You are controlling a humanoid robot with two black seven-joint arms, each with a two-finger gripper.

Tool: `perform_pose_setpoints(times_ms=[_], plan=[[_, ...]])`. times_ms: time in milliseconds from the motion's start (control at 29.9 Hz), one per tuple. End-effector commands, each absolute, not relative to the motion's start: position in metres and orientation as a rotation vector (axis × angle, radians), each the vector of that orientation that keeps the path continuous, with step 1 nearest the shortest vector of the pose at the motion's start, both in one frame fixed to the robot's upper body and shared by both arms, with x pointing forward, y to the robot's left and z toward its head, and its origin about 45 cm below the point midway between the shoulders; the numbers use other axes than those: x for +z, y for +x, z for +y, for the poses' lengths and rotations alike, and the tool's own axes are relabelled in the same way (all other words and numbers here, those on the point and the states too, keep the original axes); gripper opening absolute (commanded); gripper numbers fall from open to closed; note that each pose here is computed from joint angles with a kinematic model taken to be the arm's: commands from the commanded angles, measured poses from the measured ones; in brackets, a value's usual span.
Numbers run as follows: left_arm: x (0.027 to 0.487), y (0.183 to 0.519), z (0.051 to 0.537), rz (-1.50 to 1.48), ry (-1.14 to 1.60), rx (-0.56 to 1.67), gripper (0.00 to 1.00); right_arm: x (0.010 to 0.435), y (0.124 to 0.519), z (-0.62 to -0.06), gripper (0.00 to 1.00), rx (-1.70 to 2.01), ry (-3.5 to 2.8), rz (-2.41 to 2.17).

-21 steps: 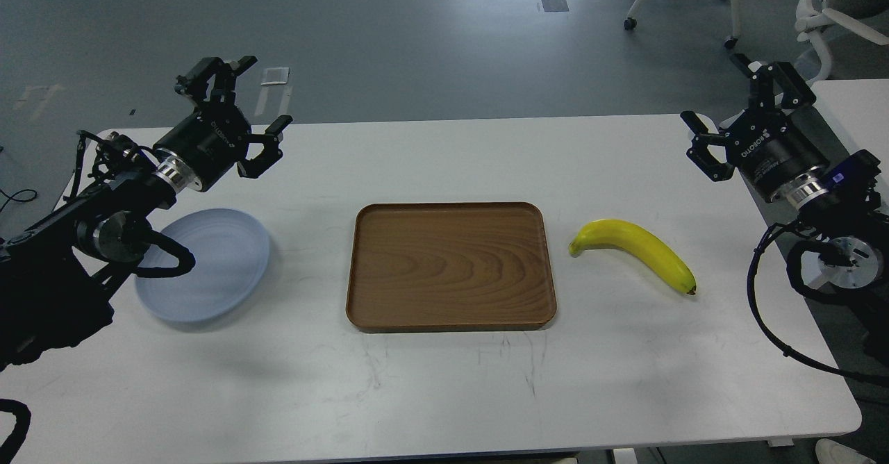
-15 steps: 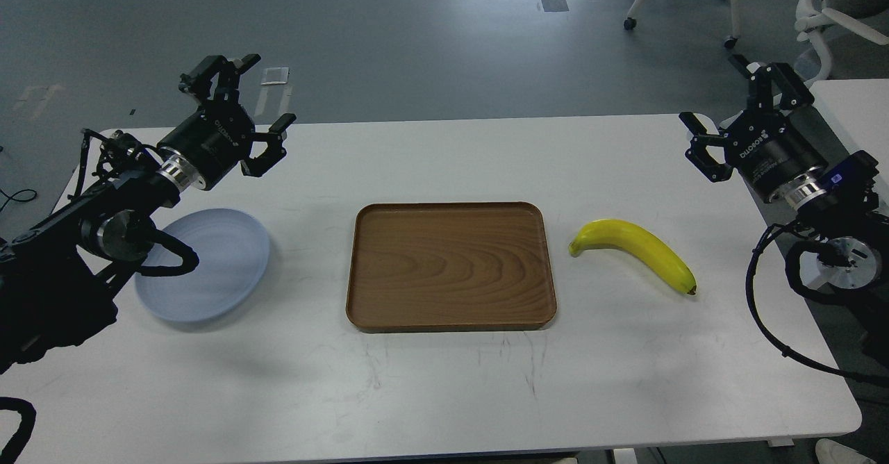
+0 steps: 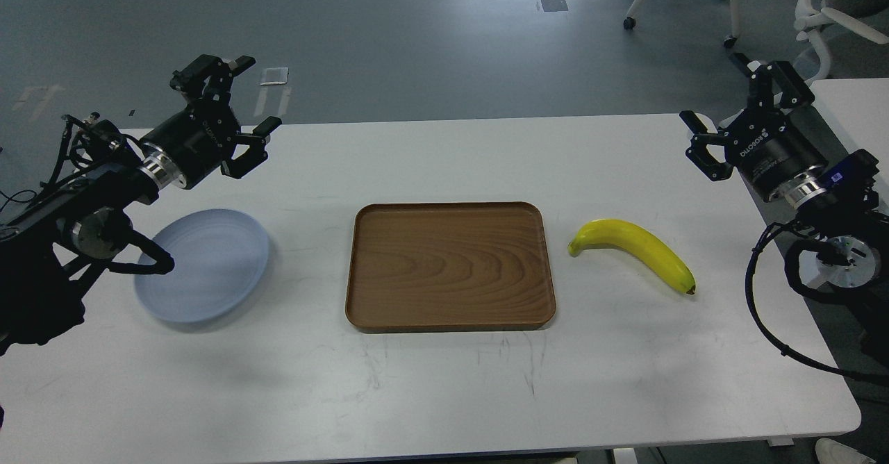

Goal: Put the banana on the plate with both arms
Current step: 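Lower the left gripper toward the edge of the pale blue plate, then grasp the rim of the pale blue plate with the left gripper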

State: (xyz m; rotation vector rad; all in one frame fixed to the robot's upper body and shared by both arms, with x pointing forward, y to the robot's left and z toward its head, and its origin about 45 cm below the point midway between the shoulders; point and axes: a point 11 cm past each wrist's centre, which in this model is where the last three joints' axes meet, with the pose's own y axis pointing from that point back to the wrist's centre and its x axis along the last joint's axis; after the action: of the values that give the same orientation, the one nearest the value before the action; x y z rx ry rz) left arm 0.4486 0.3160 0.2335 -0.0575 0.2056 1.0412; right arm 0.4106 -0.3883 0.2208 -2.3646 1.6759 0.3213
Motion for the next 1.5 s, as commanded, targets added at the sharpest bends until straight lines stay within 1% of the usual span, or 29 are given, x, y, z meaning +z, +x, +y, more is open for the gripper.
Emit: perform_pose_setpoints(times_ms=[0,100,167,234,267,301,434,534,568,668,835,902,969,1069,1169,1470], plan=[[0.253,0.439,0.315,0.065,0.037,0.953,0.98,0.212,0.412,-0.379,1.0,0.32,-2.404,1.671],[0.273,0.421,0.308,-0.141,0.201,0.808,0.98,0.209,0.412,-0.372,1.0,0.31,-2.442,1.659],[0.28,0.412,0.303,-0.236,0.278,0.736,0.98,0.208,0.411,-0.372,1.0,0.312,-2.44,1.659],[0.284,0.393,0.301,-0.43,0.452,0.592,0.98,0.208,0.411,-0.372,1.0,0.313,-2.441,1.66],[0.284,0.389,0.3,-0.478,0.497,0.554,0.98,0.208,0.411,-0.372,1.0,0.312,-2.44,1.659],[0.281,0.382,0.303,-0.566,0.595,0.484,0.98,0.208,0.411,-0.371,1.0,0.314,-2.441,1.656],[0.268,0.373,0.325,-0.787,0.832,0.353,0.98,0.207,0.412,-0.368,1.0,0.319,-2.441,1.648],[0.249,0.369,0.345,-0.872,0.978,0.284,0.98,0.208,0.412,-0.368,1.0,0.317,-2.441,1.647],[0.249,0.369,0.345,-0.872,0.978,0.283,0.98,0.208,0.412,-0.368,1.0,0.317,-2.441,1.647],[0.23,0.367,0.365,-0.87,1.072,0.258,0.98,0.21,0.412,-0.37,1.0,0.309,-2.44,1.647],[0.215,0.371,0.4,-0.824,1.172,0.302,0.98,0.213,0.412,-0.372,1.0,0.304,-2.43,1.648],[0.203,0.368,0.425,-0.79,1.241,0.326,0.98,0.213,0.411,-0.373,1.0,0.304,-2.427,1.652],[0.197,0.367,0.435,-0.77,1.264,0.342,0.98,0.213,0.412,-0.373,1.0,0.302,-2.425,1.652],[0.194,0.367,0.448,-0.751,1.297,0.362,0.98,0.213,0.412,-0.373,1.0,0.302,-2.423,1.65],[0.181,0.359,0.46,-0.705,1.325,0.361,0.98,0.214,0.412,-0.374,1.0,0.298,-2.421,1.652],[0.159,0.355,0.476,-0.609,1.356,0.416,0.95,0.214,0.412,-0.375,1.0,0.297,-2.413,1.655]])
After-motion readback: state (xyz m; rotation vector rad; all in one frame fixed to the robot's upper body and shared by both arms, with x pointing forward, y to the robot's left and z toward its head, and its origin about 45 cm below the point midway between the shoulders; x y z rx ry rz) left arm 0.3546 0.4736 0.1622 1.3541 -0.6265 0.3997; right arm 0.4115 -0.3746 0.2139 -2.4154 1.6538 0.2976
